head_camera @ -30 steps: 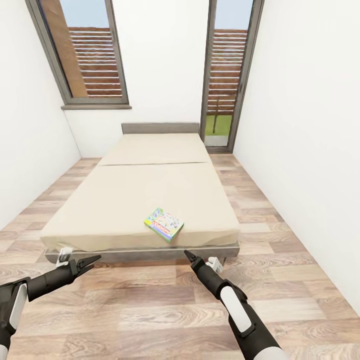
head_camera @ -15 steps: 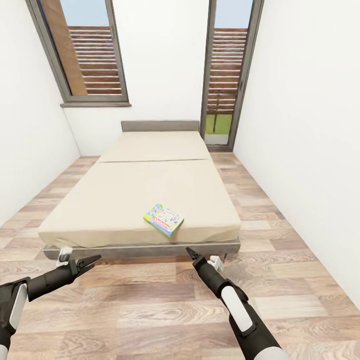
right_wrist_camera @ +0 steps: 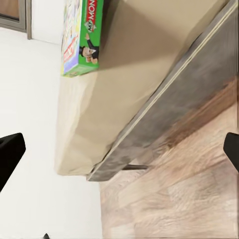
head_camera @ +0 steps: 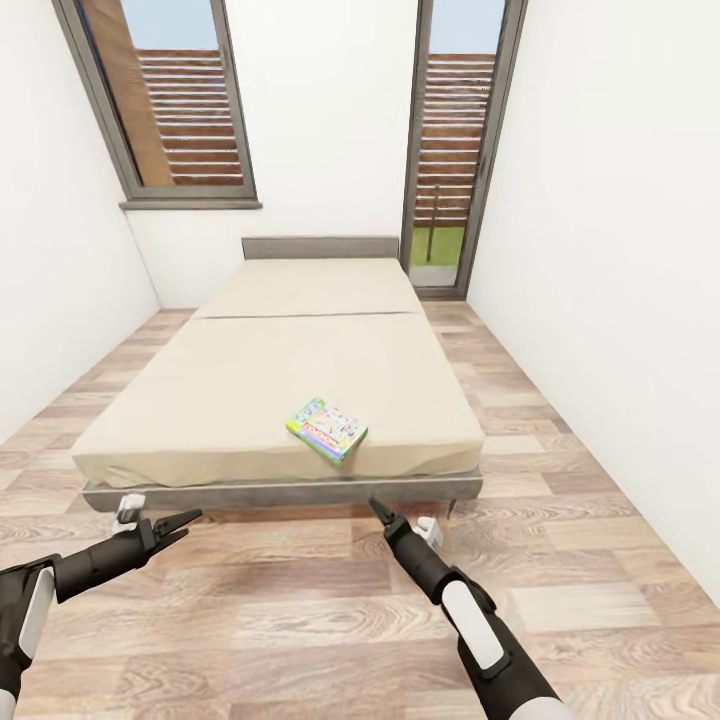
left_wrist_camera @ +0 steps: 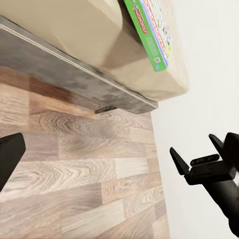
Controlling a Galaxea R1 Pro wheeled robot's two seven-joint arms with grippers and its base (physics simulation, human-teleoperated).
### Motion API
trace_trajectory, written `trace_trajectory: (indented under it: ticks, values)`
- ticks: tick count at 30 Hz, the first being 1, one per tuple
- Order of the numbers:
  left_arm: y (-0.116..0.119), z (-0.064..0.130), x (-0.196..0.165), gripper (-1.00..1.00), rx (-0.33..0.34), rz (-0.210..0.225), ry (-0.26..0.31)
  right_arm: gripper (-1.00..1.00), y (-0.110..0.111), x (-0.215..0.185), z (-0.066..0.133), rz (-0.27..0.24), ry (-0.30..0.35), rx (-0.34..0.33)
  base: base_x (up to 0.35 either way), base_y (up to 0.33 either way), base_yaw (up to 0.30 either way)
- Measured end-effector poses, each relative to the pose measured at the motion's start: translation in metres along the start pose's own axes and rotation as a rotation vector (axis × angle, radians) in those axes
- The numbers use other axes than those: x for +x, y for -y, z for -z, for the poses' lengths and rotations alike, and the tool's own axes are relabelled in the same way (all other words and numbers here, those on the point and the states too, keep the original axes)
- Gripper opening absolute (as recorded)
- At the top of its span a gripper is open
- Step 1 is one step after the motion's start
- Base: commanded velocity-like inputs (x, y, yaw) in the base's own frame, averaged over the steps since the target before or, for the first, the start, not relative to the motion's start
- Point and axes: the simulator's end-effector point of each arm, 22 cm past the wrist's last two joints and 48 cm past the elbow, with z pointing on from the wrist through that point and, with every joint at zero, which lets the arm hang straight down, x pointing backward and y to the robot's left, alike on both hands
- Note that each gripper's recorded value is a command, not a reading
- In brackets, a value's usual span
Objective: Put all the toys in the child's room - the three board games (two on the bed and one on the table), the two jigsaw puzzles on the table, and the tennis ball on the table - inside the toy box on the table in the child's room.
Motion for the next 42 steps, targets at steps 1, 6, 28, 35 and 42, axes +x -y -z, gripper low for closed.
trace_trajectory:
  ticks: [1,6,28,35,42]
  values:
    - [-0.002,0.0,0.001,1.0,0.0,0.0,0.0,1.0,0.003,0.001,0.0,-0.002,-0.001,0.001,0.0,0.0,0.0]
    - [-0.01,-0.003,0.008,1.0,0.001,0.0,0.0,1.0,0.016,0.004,0.0,-0.012,0.004,0.0,0.0,0.0,0.0]
    - [-0.011,-0.002,0.008,1.0,0.001,0.001,0.001,1.0,0.013,0.003,0.0,-0.019,0.015,-0.012,0.065,0.026,0.0]
    - [-0.011,-0.002,0.008,1.0,0.001,0.001,0.001,1.0,0.013,-0.001,0.0,-0.012,0.037,-0.016,0.098,0.038,0.0]
    - [-0.011,-0.002,0.008,1.0,0.001,0.002,0.001,1.0,-0.001,-0.007,0.0,0.001,0.064,-0.078,0.015,0.006,0.0]
